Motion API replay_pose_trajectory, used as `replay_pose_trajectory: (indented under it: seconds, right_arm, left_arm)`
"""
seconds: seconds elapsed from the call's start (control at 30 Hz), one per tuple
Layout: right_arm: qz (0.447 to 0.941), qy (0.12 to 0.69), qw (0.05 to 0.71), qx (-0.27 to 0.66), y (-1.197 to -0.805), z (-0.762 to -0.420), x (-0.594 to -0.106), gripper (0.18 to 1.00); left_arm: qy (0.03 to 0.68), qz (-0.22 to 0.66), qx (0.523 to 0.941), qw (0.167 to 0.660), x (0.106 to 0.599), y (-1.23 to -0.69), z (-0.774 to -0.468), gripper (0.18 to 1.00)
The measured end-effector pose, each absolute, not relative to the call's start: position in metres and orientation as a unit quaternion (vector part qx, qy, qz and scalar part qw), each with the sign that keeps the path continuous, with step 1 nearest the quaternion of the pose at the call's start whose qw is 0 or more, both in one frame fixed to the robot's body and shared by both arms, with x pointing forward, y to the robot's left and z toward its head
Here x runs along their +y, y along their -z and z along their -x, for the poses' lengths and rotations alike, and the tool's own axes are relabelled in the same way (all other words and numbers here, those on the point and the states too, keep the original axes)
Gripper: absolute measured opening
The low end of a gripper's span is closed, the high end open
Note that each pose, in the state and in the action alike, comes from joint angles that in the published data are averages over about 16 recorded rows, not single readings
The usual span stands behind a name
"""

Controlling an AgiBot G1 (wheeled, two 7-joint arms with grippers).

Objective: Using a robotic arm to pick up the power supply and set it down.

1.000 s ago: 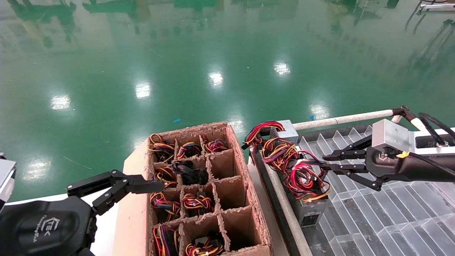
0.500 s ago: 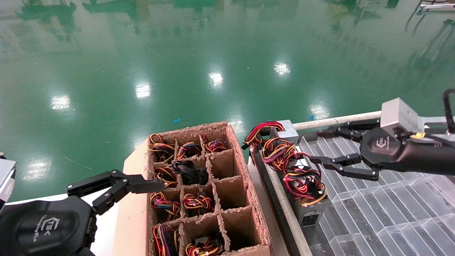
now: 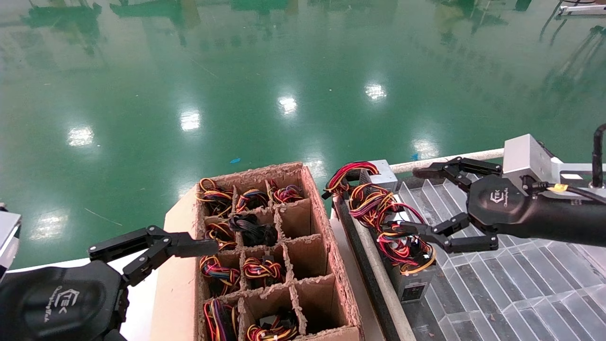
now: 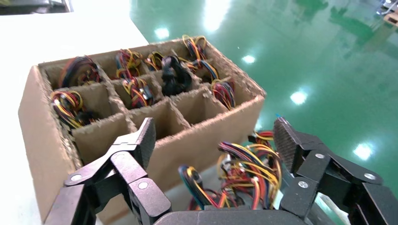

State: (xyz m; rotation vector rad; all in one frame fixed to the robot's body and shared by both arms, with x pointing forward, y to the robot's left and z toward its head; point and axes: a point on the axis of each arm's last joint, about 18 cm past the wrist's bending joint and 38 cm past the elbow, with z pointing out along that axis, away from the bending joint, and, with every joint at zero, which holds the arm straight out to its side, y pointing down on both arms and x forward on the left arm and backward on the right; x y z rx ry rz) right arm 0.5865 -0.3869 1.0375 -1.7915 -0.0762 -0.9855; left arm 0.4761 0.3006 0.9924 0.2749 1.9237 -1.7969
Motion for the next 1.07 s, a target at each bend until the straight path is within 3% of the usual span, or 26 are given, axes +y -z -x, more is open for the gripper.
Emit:
replay_pose_trajectory:
  seconds: [0.27, 0.47, 1.07]
  right_arm:
    - [0.738, 0.394, 0.547, -0.043, -1.030, -0.576, -0.373, 0.944]
    - [0.731, 0.378, 0.566, -0.052, -1.025, -0.565, -0.362, 0.985]
    - [0.717, 0.329, 0.611, -0.074, -1.011, -0.531, -0.336, 1.000]
  left_arm:
    - [0.658, -0.101, 0.705, 0.245, 0.301, -0.992, -0.476, 1.000]
    - [0.658, -0.101, 0.705, 0.245, 0.301, -0.992, -0.476, 1.000]
    - [0.658, -0.101, 0.705, 0.245, 0.301, -0.992, -0.476, 1.000]
